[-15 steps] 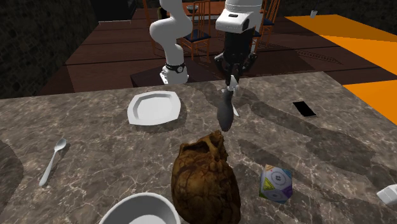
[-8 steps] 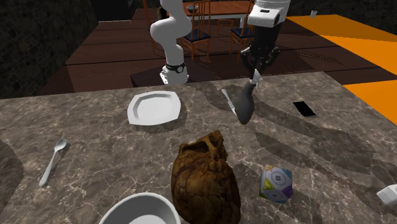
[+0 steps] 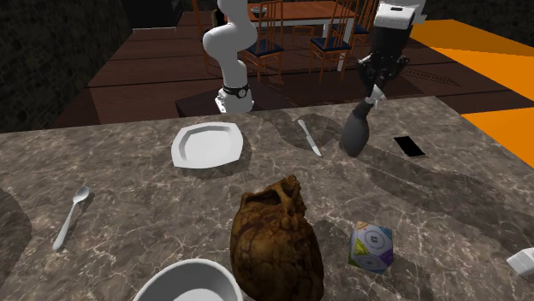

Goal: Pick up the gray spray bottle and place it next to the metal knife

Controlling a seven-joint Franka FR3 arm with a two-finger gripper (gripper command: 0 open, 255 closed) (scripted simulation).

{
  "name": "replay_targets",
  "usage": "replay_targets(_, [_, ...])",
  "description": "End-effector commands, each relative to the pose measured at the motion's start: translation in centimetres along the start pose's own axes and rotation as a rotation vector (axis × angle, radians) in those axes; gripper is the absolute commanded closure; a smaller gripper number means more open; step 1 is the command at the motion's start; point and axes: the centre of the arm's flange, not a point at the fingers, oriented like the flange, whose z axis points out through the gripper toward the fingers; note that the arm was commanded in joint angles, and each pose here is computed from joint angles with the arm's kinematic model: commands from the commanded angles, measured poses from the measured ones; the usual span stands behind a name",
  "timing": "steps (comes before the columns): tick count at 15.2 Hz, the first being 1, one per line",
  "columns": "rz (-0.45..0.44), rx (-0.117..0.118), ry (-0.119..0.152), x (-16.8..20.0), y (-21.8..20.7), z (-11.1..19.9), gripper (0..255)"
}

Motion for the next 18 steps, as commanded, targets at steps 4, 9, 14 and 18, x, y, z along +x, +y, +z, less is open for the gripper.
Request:
replay_targets(4, [0.002,0.000,0.000,-1.4,-5.3,0.4,255])
replay_targets(9, [0.002,0.000,0.000,-1.5,-5.3,3.0,255])
replay_targets(14, [0.002,0.000,0.000,-1.6,-5.3,5.6,255])
replay_targets(18, [0.002,0.000,0.000,-1.6,-5.3,6.3,255])
